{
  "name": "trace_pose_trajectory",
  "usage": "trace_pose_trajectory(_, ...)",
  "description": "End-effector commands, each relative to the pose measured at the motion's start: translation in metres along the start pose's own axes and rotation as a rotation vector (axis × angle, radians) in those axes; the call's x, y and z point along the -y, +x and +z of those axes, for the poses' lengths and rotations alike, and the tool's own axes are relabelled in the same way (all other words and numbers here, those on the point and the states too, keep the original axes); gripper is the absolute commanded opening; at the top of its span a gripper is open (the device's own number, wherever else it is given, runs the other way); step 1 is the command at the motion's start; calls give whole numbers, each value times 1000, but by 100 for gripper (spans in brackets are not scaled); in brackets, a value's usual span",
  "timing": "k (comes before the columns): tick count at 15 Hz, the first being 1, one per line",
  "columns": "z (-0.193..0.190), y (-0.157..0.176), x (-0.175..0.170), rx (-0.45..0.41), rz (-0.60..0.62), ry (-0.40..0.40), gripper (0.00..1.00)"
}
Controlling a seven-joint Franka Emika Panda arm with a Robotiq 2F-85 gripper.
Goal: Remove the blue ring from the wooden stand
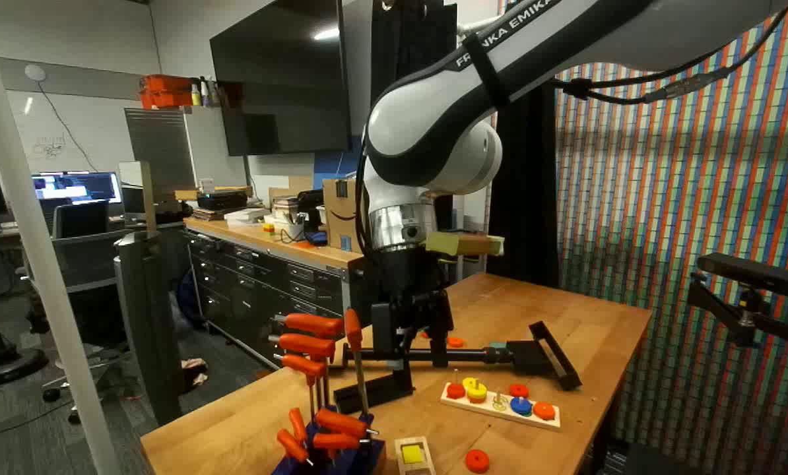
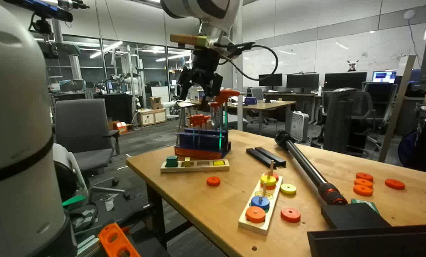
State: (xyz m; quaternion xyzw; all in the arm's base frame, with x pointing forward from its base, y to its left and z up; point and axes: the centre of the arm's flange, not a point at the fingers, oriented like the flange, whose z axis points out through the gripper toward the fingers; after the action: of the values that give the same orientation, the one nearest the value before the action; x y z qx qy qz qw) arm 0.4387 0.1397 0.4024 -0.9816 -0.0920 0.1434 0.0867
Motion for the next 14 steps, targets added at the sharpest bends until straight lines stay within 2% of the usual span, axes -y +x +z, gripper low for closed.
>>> trace_pose_trajectory(1, -2, 0, 0, -3, -1, 0, 100)
trace_pose_trajectory(9, -4, 1, 1, -3, 1, -4, 100)
trace_pose_trajectory(14, 4, -16, -13, 50, -10, -108, 100)
